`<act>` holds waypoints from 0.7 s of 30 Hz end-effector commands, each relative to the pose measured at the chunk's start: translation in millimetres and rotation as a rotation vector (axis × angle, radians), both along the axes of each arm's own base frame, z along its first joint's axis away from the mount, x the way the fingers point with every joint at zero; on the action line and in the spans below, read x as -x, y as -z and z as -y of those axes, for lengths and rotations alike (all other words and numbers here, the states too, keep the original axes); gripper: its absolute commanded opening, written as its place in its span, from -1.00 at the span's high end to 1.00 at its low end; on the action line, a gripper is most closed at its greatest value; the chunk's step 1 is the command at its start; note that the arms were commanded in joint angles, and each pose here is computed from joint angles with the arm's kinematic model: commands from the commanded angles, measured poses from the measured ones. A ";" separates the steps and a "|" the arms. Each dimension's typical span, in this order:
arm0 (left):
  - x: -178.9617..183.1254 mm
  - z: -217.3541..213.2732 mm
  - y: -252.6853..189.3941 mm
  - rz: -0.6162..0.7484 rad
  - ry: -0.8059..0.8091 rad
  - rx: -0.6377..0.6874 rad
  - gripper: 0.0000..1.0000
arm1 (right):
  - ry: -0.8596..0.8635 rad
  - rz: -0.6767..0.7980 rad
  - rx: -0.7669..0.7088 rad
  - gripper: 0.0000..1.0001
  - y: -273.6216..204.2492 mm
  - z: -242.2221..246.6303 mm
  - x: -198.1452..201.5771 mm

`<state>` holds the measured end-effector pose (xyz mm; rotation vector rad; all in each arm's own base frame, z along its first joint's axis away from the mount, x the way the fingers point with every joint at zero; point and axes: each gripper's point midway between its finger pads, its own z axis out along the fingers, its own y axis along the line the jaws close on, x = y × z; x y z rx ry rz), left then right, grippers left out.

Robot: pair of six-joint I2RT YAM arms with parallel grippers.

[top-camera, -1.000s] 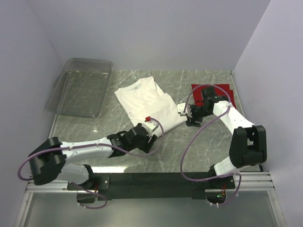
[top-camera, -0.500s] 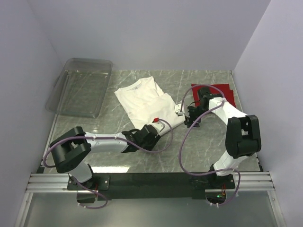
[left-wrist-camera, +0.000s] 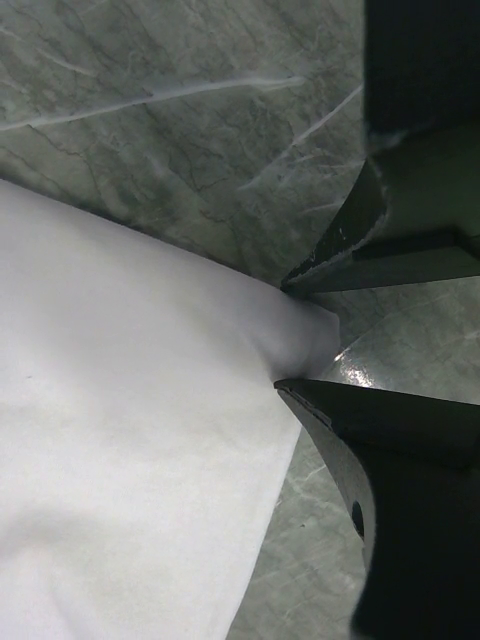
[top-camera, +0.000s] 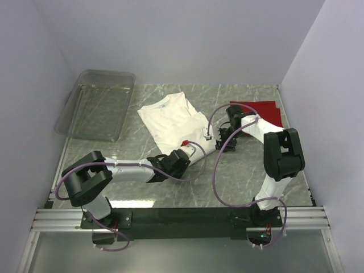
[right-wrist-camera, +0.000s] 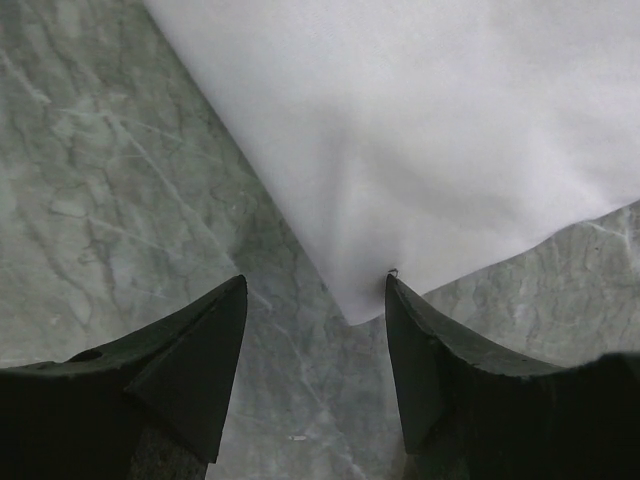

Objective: Fold and stack the t-shirts
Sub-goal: Fold the tshirt

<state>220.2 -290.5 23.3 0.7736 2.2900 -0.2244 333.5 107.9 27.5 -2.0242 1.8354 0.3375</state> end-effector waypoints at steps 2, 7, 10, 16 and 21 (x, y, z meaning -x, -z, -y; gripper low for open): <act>-5.6 5.5 -2.7 0.005 -0.024 0.031 0.10 | 0.018 0.056 0.051 -0.27 2.7 -5.4 -20.7; -2.7 7.7 5.6 -0.021 -0.017 0.025 0.10 | 0.022 0.054 0.061 -0.15 7.6 -9.5 -22.9; -2.2 9.5 10.0 -0.034 -0.019 0.021 0.17 | 0.030 0.047 0.068 0.04 10.2 -10.0 -22.8; 5.9 10.6 17.1 -0.082 -0.032 0.044 0.77 | 0.049 0.033 0.076 0.56 11.1 -5.4 -10.9; 25.5 12.9 17.9 -0.130 -0.010 0.073 0.99 | 0.050 -0.006 0.070 1.00 9.9 6.9 21.8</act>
